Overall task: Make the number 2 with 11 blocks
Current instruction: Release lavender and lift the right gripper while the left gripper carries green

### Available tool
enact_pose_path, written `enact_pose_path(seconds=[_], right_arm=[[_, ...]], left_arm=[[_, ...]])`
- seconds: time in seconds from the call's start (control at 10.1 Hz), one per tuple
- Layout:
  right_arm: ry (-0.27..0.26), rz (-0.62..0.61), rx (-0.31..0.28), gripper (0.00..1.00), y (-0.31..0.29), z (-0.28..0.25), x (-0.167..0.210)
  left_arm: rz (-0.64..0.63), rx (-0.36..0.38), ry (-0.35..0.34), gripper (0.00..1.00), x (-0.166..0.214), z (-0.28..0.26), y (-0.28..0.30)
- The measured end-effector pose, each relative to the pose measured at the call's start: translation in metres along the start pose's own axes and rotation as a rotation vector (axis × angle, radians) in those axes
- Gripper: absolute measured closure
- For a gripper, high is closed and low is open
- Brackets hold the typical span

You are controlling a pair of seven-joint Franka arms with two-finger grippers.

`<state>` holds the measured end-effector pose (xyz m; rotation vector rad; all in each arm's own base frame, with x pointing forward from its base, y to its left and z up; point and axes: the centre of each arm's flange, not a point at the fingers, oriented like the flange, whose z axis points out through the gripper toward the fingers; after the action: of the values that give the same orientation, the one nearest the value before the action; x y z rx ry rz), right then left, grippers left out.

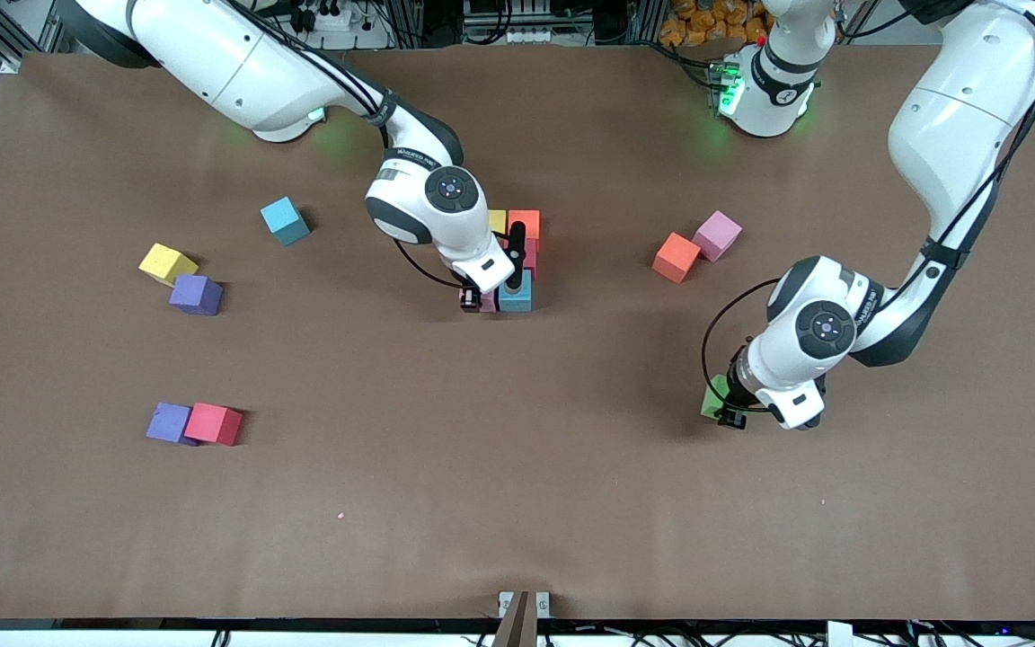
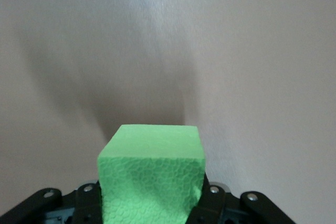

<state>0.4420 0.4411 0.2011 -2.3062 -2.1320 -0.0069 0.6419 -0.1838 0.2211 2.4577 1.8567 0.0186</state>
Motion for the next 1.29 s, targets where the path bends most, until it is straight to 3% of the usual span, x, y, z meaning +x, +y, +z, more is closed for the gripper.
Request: enact_pose_path(seconds=[0.1,0.4,0.5,0.89,1.29], right_arm=[[-0.001,0.002,-0.001,0.21,0.001,0.001,0.000],[-0.001,0.002,-0.005,0.12,0.002,0.002,0.003],[0.000,0.002,-0.005,0.00,0.003,0.002,0.003],[-0.004,0.000,-0.006,0.00,0.001,-0.009,0.011],[-0.032,0.051,0.033,0.00,-0.004,-0.060,0.015]], left_arm=[[-0.008,0.001,0.005,0.43,-0.010,-0.004,0.002],[-0.039,0.016,0.020,0.44,-0.031,-0.012,0.006],[-0.049,0.021,0.021,0.44,-0.038,-0.016,0.006],[-0.107,0.024,0.012,0.44,-0.063,-0.032,0.005],[-0.171,0.029,-0.009,0.44,-0.102,-0.057,0.005]])
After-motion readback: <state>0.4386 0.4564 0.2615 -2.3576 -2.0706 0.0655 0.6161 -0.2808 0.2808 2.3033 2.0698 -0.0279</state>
